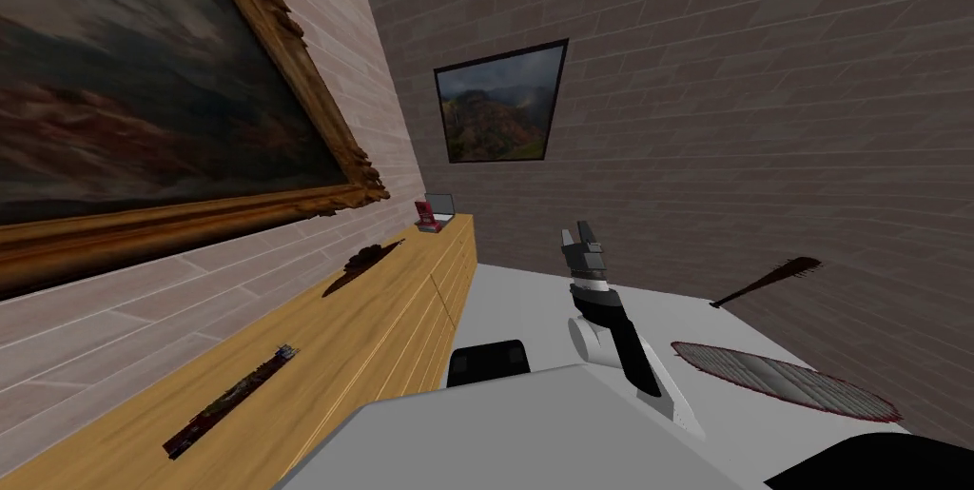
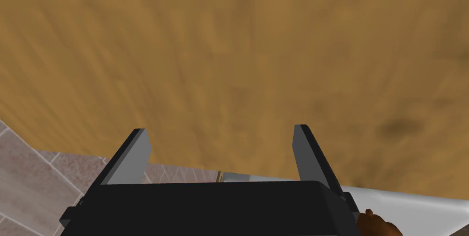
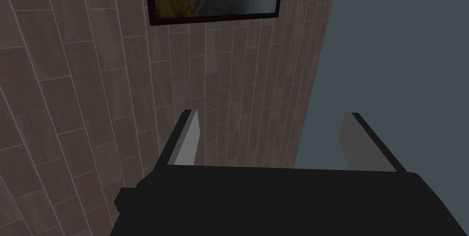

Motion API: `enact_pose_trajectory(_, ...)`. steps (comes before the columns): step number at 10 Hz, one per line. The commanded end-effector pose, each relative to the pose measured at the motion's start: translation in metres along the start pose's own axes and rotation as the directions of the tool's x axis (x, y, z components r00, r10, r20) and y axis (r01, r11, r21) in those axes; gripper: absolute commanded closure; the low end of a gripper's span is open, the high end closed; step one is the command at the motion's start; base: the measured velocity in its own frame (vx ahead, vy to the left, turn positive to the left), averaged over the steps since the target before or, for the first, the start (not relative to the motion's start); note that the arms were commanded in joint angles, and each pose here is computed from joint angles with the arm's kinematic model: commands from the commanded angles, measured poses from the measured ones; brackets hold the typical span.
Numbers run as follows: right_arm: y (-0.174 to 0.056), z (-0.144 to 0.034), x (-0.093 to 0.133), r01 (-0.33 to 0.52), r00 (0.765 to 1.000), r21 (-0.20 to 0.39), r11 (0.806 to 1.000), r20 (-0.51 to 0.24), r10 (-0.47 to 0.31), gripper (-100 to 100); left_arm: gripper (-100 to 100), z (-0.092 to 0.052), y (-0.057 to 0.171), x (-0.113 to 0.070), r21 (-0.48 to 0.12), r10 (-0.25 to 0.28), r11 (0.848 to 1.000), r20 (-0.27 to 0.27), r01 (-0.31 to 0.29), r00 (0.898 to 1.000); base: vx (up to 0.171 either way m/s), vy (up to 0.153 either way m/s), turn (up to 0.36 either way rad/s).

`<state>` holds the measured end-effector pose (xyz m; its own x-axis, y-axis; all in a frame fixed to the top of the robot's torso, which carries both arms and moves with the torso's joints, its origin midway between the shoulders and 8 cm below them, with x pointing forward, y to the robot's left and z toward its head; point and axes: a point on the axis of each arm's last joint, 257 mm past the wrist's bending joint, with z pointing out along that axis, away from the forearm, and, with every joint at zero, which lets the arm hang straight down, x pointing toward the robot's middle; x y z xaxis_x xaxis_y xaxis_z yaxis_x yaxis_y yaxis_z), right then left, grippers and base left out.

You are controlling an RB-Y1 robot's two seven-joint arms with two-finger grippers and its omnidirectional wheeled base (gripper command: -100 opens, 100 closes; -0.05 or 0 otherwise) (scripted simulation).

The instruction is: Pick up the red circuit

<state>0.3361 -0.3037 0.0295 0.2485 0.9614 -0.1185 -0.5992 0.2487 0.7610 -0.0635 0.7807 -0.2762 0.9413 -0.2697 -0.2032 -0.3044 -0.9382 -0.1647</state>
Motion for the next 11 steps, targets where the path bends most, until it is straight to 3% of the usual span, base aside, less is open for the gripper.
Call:
enact_pose_trajectory(1,0.000,0.000,0.000,0.000,1.000,0.000,1.000,0.000,0.000,0,-100,-0.005,0.007,0.001,-0.043,-0.060,0.997,-0.033,0.059,0.998,0.143,-0.012,-0.365)
enact_pose_trajectory(2,0.000,0.000,0.000,0.000,1.000,0.000,1.000,0.000,0.000,0,-100,-0.005,0.009,0.001,-0.051,-0.060,0.997,-0.033,0.059,0.998,0.106,0.002,-0.174)
enact_pose_trajectory(5,0.000,0.000,0.000,0.000,1.000,0.000,1.000,0.000,0.000,0,-100,-0.007,0.028,0.008,-0.139,-0.152,0.981,-0.092,0.139,0.984,0.130,-0.012,-0.296)
enact_pose_trajectory(8,0.000,0.000,0.000,0.000,1.000,0.000,1.000,0.000,0.000,0,-100,0.004,0.055,0.017,-0.227,-0.218,0.956,-0.130,0.185,0.967,0.137,0.000,-0.183)
enact_pose_trajectory(9,0.000,0.000,0.000,0.000,1.000,0.000,1.000,0.000,0.000,0,-100,-0.001,0.047,0.014,-0.203,-0.203,0.963,-0.123,0.176,0.971,0.044,0.006,-0.030)
enact_pose_trajectory(10,0.000,0.000,0.000,0.000,1.000,0.000,1.000,0.000,0.000,0,0,0.000,0.048,0.015,-0.208,-0.205,0.962,-0.124,0.176,0.971,0.010,0.002,0.003)
enact_pose_trajectory(11,0.000,0.000,0.000,0.000,1.000,0.000,1.000,0.000,0.000,0,-100,0.002,0.050,0.024,-0.212,-0.192,0.964,-0.129,0.162,0.973,0.001,0.014,0.067)
